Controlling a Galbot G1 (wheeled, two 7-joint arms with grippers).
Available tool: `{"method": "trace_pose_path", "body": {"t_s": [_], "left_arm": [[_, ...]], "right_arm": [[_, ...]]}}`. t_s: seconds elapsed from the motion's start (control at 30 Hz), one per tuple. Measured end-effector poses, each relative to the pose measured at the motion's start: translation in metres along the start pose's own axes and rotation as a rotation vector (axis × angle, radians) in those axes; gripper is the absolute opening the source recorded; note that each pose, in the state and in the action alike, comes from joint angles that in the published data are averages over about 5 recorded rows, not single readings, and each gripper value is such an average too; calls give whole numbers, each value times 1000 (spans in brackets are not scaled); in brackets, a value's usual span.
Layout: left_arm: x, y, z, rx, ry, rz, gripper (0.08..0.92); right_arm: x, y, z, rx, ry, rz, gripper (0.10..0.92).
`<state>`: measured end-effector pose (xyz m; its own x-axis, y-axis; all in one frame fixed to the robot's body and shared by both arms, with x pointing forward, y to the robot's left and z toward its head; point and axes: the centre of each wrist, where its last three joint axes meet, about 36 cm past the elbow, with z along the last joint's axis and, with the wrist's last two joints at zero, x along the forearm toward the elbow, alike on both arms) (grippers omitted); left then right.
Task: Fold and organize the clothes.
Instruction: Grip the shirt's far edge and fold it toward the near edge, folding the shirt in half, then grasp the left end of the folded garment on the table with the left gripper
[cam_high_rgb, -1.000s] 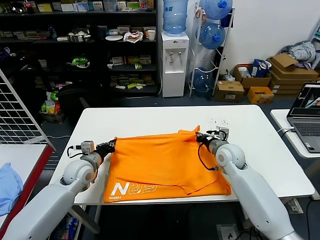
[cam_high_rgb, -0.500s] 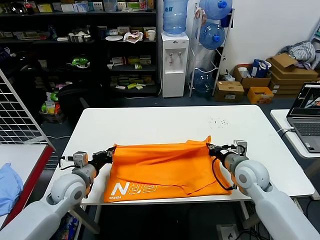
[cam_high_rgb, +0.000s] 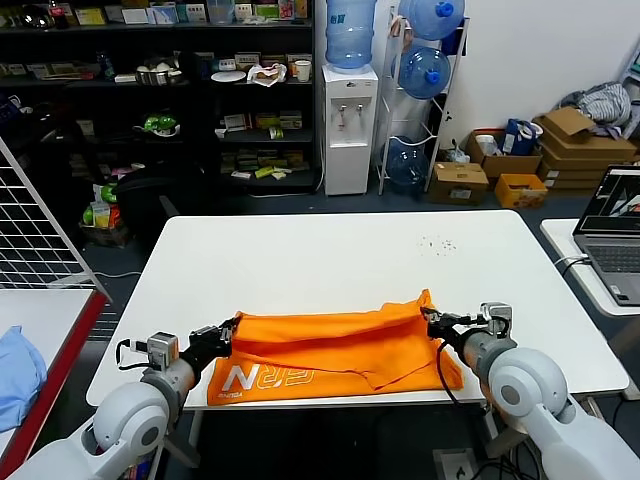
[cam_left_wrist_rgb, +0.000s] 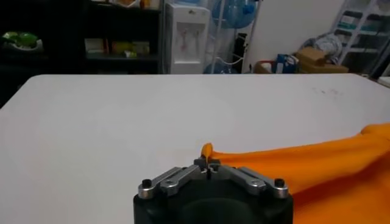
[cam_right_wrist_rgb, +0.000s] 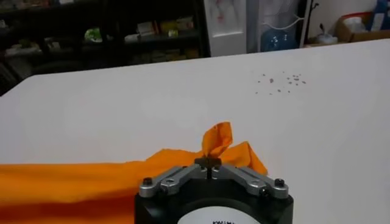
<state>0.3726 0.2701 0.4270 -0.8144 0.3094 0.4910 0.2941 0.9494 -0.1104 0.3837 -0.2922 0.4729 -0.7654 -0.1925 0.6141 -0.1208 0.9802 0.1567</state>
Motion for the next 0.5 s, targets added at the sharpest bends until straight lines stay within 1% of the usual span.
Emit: {"method": "trace_pose_path", "body": {"t_s": [0.07, 0.2, 0.5], "left_arm": [[3, -2, 3, -1, 5, 1, 167], [7, -3, 6, -2, 11, -4, 296], [10, -5, 20, 10, 34, -25, 556]], "right_arm": [[4, 0, 2, 4, 5, -1, 231], [12, -1, 5, 11, 10, -5, 344], [20, -4, 11, 7, 12, 3, 604]]}}
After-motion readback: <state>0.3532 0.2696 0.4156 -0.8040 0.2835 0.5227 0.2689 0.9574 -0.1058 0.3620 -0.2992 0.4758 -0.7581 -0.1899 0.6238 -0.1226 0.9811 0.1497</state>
